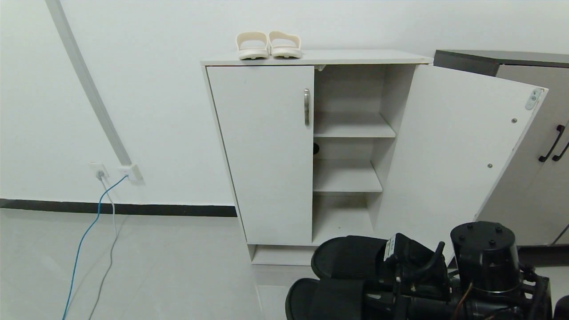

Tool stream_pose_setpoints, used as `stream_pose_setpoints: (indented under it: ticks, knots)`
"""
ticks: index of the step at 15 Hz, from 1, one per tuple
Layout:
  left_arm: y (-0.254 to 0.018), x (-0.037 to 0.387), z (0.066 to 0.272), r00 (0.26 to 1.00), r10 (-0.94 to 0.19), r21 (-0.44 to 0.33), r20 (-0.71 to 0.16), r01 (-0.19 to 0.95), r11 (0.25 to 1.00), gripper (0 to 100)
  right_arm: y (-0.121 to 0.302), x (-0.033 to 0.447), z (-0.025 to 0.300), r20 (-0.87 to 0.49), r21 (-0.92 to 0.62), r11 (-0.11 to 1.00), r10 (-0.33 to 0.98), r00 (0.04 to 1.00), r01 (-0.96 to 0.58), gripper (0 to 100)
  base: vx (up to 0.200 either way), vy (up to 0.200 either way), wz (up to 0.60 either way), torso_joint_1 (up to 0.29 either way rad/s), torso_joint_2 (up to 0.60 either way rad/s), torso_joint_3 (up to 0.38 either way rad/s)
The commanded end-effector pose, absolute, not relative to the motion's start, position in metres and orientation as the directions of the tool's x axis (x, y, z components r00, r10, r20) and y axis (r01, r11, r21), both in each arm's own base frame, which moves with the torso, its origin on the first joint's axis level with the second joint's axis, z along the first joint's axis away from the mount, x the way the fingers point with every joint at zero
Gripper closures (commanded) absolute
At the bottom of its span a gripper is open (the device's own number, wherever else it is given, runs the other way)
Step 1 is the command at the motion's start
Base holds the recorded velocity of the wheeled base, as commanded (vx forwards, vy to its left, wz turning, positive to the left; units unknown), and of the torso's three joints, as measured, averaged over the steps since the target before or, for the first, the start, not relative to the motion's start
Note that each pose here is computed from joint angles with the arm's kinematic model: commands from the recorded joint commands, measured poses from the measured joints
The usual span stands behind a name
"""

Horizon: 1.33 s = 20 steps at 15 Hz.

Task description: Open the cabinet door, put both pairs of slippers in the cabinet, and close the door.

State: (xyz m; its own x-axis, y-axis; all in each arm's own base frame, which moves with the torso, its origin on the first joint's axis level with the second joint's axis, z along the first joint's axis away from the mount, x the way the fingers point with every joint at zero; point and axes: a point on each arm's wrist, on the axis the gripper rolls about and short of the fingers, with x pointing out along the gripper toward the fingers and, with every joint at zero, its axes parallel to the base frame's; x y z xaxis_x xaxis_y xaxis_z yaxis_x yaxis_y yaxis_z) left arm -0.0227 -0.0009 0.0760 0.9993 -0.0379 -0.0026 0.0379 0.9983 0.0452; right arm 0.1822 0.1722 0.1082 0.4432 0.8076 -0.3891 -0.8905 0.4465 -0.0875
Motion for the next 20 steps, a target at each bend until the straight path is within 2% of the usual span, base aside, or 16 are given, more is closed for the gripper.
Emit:
stream_pose_setpoints:
  ticks: [1, 4, 8, 13, 15, 17, 20]
  knots:
    - [-0.001, -0.023, 0.076, 0.999, -0.038, 0.038, -0.002, 0.038, 0.999, 100, 0.19, 0.19, 0.109, -0.387, -0.062, 0.536, 0.765, 0.515, -0.842, 100, 0.0, 0.0, 0.0, 0.0, 0.0, 0.0]
    - [-0.001, -0.023, 0.076, 0.999, -0.038, 0.04, -0.002, 0.038, 0.998, 100, 0.225, 0.213, 0.099, -0.384, 0.03, 0.757, 0.612, 0.691, -0.653, 100, 0.0, 0.0, 0.0, 0.0, 0.0, 0.0]
    - [-0.001, -0.023, 0.076, 1.0, -0.028, 0.026, 0.0, 0.028, 0.999, 100, 0.253, 0.245, 0.097, -0.323, 0.079, 0.882, 0.464, 0.825, -0.465, 100, 0.0, 0.0, 0.0, 0.0, 0.0, 0.0]
    - [-0.001, -0.023, 0.076, 1.0, -0.026, 0.021, -0.002, 0.026, 0.999, 100, 0.273, 0.267, 0.091, -0.295, 0.04, 0.962, 0.27, 0.916, -0.27, 100, 0.0, 0.0, 0.0, 0.0, 0.0, 0.0]
    - [-0.001, -0.023, 0.076, 1.0, -0.029, 0.023, -0.002, 0.029, 0.999, 100, 0.281, 0.285, 0.093, -0.284, 0.032, 0.995, 0.099, 0.954, -0.094, 100, 0.0, 0.0, 0.0, 0.0, 0.0, 0.0]
    - [-0.001, -0.023, 0.076, 1.0, -0.029, 0.023, -0.002, 0.029, 0.999, 100, 0.286, 0.297, 0.097, -0.254, 0.048, 0.999, -0.001, 0.967, 0.014, 100, 0.0, 0.0, 0.0, 0.0, 0.0, 0.0]
    - [-0.001, -0.023, 0.076, 1.0, -0.028, 0.021, -0.002, 0.028, 0.999, 100, 0.283, 0.3, 0.093, -0.258, 0.04, 0.999, -0.018, 0.966, 0.029, 100, 0.0, 0.0, 0.0, 0.0, 0.0, 0.0]
